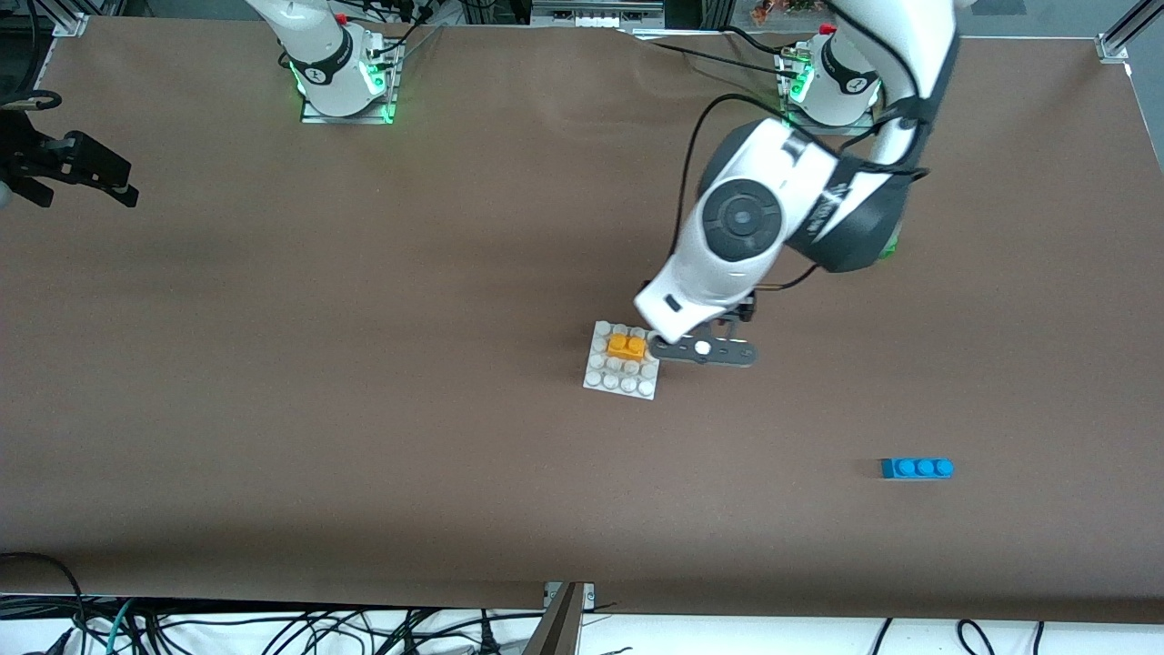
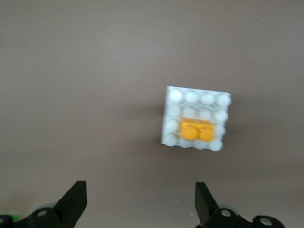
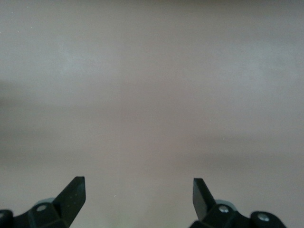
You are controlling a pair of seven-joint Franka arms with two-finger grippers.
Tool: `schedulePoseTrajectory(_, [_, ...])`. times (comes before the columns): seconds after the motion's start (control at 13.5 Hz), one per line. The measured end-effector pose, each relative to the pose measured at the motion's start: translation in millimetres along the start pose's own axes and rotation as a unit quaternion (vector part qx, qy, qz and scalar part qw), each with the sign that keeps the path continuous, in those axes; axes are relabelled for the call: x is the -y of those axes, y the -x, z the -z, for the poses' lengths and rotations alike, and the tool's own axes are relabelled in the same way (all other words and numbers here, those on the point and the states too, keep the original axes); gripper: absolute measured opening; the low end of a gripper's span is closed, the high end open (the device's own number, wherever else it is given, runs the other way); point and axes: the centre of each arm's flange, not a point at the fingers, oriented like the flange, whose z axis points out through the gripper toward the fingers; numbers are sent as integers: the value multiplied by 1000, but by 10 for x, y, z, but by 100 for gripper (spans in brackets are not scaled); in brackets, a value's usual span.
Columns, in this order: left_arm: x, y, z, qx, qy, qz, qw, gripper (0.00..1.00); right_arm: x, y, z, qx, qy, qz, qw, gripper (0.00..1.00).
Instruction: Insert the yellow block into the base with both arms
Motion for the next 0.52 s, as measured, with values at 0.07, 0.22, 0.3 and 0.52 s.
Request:
schedulePoseTrajectory(0.07, [189,-3,179,-4,-3,14,1000,100,0,1,3,0,0,0,1000,100])
schedulePoseTrajectory(0.22, [542,65,563,-6,-6,32,999,100,0,3,4,1,0,0,1000,100])
schedulePoseTrajectory(0.3, [751,106,746,-4,-7,34,999,100,1,3,5,1,0,0,1000,100])
schedulePoseTrajectory(0.52, [1358,280,1259,-1,0,16,1000,100,-1,4,7,1,0,0,1000,100])
